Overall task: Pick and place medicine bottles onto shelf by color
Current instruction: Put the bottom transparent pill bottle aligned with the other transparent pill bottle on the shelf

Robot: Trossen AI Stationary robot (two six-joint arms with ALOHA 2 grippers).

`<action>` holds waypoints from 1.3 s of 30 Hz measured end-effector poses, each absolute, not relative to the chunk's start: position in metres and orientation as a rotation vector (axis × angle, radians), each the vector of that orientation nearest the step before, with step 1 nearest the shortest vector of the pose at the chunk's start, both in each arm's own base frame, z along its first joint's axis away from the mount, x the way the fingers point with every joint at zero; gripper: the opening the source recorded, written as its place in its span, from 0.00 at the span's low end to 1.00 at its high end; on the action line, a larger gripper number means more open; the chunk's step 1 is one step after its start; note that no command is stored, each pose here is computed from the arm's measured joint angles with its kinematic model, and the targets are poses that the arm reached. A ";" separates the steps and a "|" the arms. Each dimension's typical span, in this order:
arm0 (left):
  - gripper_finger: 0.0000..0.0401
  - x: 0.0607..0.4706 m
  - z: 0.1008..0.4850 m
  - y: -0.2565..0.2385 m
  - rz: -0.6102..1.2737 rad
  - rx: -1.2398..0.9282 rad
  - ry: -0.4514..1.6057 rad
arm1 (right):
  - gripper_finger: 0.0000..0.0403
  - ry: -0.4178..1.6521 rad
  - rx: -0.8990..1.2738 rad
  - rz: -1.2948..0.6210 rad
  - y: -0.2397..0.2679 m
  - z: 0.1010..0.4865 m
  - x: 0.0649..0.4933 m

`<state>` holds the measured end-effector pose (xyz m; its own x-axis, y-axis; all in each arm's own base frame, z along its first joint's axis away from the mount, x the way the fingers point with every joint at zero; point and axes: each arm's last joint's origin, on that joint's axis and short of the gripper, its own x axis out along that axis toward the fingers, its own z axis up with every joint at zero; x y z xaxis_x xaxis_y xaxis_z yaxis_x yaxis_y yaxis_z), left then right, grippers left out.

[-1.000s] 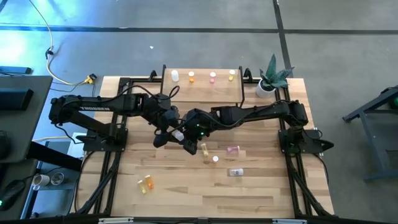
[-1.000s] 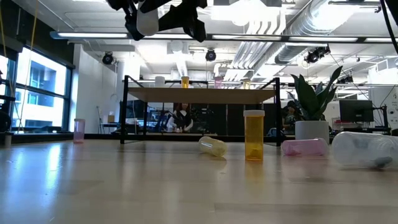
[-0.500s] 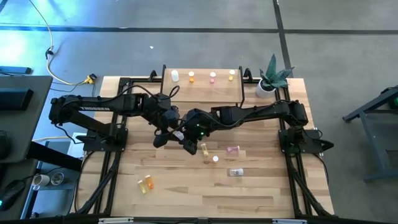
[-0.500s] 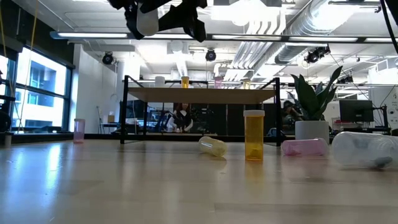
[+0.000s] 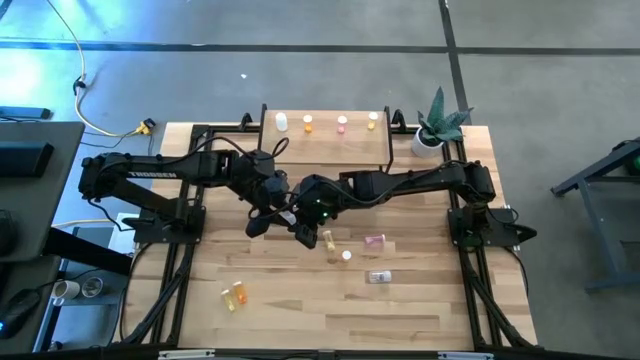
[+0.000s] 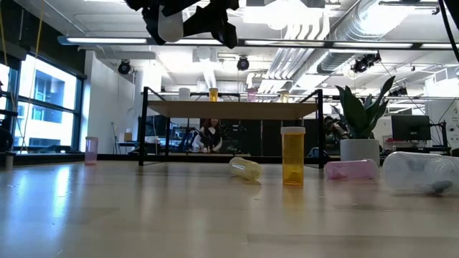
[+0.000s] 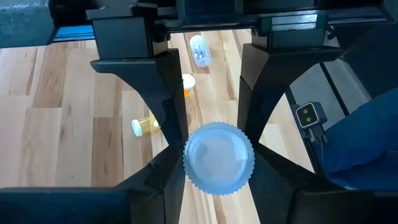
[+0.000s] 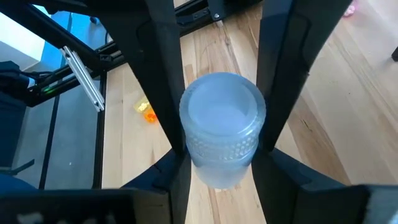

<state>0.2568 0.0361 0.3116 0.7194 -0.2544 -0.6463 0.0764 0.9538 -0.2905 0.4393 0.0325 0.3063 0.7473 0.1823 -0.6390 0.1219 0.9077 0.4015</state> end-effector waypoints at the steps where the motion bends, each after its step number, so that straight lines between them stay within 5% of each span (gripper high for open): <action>1: 0.34 0.257 0.312 0.036 -0.185 -0.251 0.747 | 0.33 0.732 0.432 0.038 0.033 0.306 0.439; 14: 0.33 0.253 0.310 0.046 -0.070 -0.228 0.777 | 0.55 0.744 0.440 -0.024 0.014 0.308 0.436; 29: 0.33 0.238 0.311 0.083 0.096 -0.208 0.782 | 0.56 0.651 0.351 -0.110 -0.029 0.360 0.396; 39: 0.34 0.220 0.316 0.117 0.375 -0.160 0.765 | 0.56 0.503 0.264 -0.191 -0.073 0.412 0.347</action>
<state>0.2202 0.1172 0.3163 0.6592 0.2718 -0.7011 -0.3870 0.9220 -0.0065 0.3474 -0.0728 0.4121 0.8595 -0.1151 -0.4979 0.2441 0.9485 0.2020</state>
